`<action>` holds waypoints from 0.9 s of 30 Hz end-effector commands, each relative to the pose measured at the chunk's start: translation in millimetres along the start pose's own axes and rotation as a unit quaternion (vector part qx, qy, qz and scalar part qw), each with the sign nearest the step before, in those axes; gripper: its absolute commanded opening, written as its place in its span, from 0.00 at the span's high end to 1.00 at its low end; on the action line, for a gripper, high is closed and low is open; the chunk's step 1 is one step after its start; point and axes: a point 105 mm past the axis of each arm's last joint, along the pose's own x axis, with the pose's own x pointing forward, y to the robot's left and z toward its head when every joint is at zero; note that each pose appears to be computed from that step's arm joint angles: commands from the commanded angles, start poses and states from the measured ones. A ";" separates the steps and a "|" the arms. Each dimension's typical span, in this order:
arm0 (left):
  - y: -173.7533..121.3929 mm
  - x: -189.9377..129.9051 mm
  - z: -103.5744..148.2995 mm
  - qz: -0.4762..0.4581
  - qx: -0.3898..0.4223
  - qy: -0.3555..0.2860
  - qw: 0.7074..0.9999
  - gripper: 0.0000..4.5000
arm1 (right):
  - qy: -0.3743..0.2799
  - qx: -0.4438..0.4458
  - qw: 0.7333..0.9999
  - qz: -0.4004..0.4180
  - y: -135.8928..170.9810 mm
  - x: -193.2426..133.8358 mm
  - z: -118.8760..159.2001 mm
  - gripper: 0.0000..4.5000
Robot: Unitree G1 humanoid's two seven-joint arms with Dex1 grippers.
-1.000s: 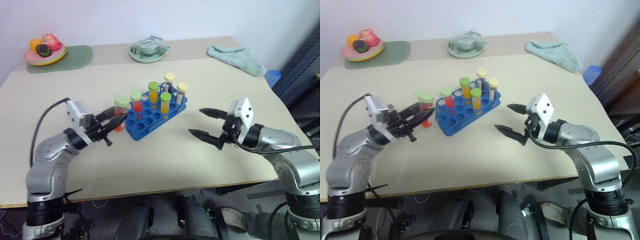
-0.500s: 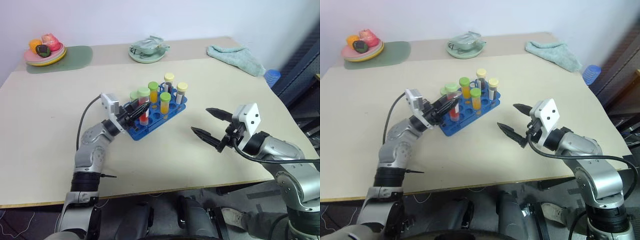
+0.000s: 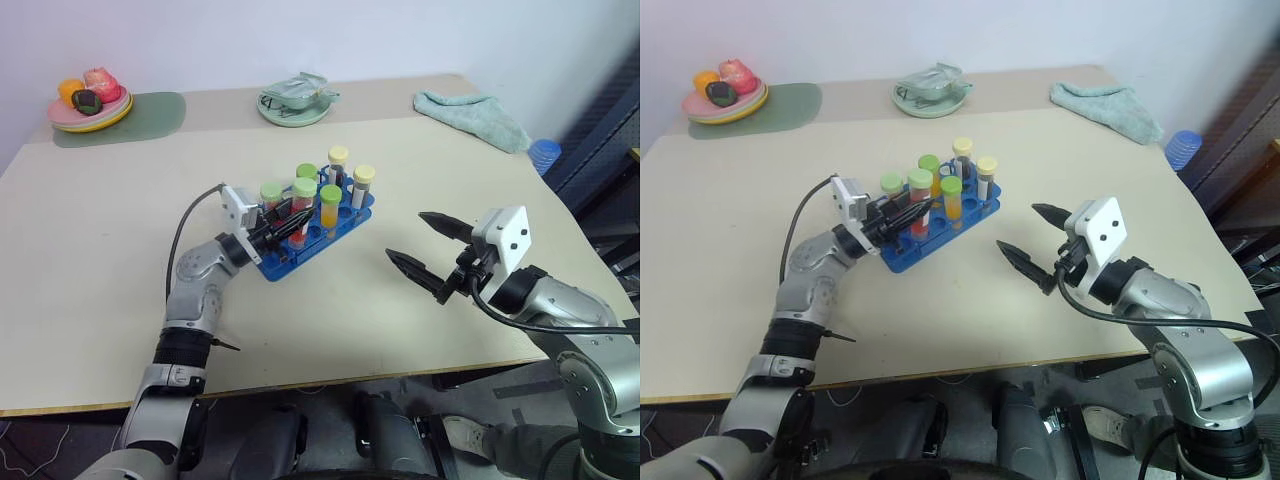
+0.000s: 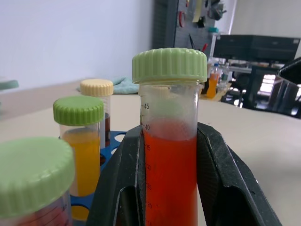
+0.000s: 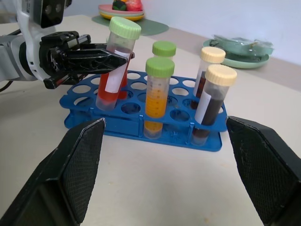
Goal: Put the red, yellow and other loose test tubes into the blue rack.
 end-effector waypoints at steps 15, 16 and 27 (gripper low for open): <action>-2.4 4.8 -5.5 0.014 0.005 -0.009 1.000 0.82 | -0.028 -0.026 0.999 -0.005 0.3 -2.7 19.1 0.07; -1.5 4.1 -6.0 0.016 0.006 -0.010 1.000 0.82 | -0.028 -0.026 0.999 -0.005 0.2 -2.7 19.3 0.07; -0.8 1.6 -12.8 0.038 -0.010 -0.009 0.999 0.09 | -0.029 -0.023 0.999 0.000 -0.2 -3.0 21.2 0.07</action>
